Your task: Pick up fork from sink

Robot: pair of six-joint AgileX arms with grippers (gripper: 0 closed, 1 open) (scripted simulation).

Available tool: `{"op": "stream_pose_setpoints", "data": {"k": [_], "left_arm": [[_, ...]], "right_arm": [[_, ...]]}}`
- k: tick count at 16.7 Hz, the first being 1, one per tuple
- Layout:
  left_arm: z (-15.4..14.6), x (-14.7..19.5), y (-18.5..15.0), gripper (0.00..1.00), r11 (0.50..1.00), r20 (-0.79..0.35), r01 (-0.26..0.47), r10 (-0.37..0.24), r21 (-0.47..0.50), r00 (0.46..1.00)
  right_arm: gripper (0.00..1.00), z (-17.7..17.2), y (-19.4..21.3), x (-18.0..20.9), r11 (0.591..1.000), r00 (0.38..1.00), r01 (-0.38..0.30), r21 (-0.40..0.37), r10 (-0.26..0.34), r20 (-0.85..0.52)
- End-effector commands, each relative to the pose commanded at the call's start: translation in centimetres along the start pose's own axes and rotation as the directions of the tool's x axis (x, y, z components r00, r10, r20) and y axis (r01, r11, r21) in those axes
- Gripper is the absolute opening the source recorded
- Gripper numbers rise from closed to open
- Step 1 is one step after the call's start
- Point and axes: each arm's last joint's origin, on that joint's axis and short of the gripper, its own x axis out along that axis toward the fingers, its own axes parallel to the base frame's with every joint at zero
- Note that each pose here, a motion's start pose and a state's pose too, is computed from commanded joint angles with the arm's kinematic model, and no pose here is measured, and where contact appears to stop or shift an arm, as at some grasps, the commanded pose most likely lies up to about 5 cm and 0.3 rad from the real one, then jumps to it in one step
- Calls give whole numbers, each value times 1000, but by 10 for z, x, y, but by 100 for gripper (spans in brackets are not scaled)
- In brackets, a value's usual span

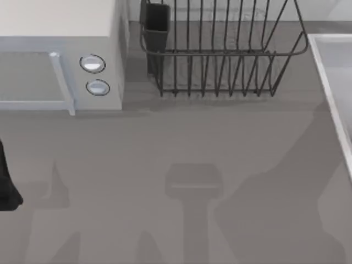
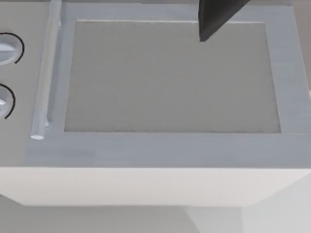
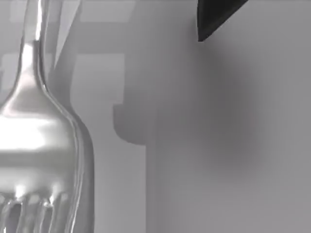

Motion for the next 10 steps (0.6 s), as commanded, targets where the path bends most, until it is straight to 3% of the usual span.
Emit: {"op": "stream_pose_setpoints", "data": {"k": [6, 10], "left_arm": [[0, 0, 0, 100, 1000, 0, 0, 0, 0, 1000], [0, 0, 0, 100, 1000, 0, 0, 0, 0, 1000]], "right_arm": [[100, -3, 1, 16, 1000, 1000, -3, 1, 3, -10], [70, -3, 1, 16, 1000, 1000, -3, 1, 3, -10]]}}
